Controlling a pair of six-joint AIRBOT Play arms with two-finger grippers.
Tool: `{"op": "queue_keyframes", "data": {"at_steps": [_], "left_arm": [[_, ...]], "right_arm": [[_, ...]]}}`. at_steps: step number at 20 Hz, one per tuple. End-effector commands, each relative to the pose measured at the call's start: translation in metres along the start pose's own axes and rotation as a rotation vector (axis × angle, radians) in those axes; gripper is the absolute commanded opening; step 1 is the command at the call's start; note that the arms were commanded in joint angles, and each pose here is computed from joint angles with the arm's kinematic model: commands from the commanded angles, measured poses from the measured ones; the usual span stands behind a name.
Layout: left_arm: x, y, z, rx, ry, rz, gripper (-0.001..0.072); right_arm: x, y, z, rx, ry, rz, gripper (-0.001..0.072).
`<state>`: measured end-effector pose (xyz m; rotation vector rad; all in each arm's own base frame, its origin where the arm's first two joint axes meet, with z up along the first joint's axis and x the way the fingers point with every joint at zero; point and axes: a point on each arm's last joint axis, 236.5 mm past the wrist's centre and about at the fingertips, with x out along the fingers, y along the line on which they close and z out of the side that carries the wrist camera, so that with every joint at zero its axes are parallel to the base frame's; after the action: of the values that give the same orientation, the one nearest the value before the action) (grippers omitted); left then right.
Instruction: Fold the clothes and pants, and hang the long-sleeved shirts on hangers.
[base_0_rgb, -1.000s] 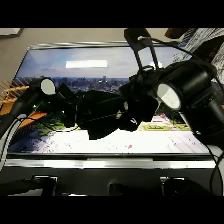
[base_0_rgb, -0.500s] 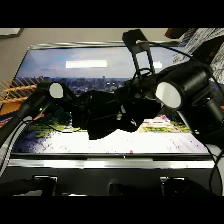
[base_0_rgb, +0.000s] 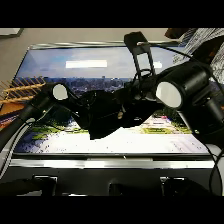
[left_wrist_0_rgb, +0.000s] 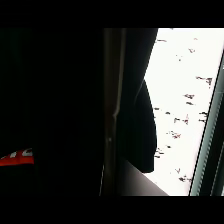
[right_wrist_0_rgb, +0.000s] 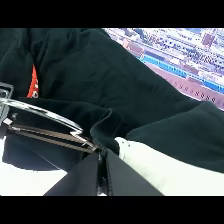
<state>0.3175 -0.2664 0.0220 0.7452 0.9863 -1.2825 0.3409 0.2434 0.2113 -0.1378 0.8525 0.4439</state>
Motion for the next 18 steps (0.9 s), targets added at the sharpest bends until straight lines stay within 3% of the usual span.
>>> {"op": "queue_keyframes", "data": {"at_steps": [1,3,4,7,9,10,14,16,18], "left_arm": [[0.001,-0.003,0.008,-0.004,-0.024,-0.008,0.0027],[0.001,-0.003,0.008,-0.004,-0.024,-0.008,0.0027],[0.001,-0.003,0.008,-0.004,-0.024,-0.008,0.0027],[0.001,0.000,0.011,-0.006,-0.039,0.006,0.0027],[0.001,0.003,0.016,-0.009,-0.059,0.017,0.0026],[0.000,0.003,0.017,-0.011,-0.064,0.020,0.0026],[0.000,0.004,0.018,-0.011,-0.067,0.021,0.0026],[0.000,0.004,0.018,-0.011,-0.067,0.021,0.0026],[0.000,0.004,0.018,-0.011,-0.067,0.021,0.0027]], "right_arm": [[0.000,-0.002,-0.009,0.003,0.038,-0.008,0.0108],[-0.004,-0.005,-0.020,0.004,0.083,-0.021,0.0403],[-0.007,-0.006,-0.023,0.004,0.092,-0.024,0.0430],[-0.026,-0.008,-0.017,0.030,0.044,-0.015,0.0435],[-0.044,-0.017,-0.013,0.093,-0.003,-0.040,0.0505],[-0.056,-0.030,-0.011,0.123,-0.031,-0.081,0.0505],[-0.106,-0.142,-0.037,0.360,-0.021,-0.343,0.0507],[-0.108,-0.179,-0.067,0.268,0.121,-0.326,0.0478],[-0.104,-0.200,-0.086,0.136,0.227,-0.282,0.0501]]}}
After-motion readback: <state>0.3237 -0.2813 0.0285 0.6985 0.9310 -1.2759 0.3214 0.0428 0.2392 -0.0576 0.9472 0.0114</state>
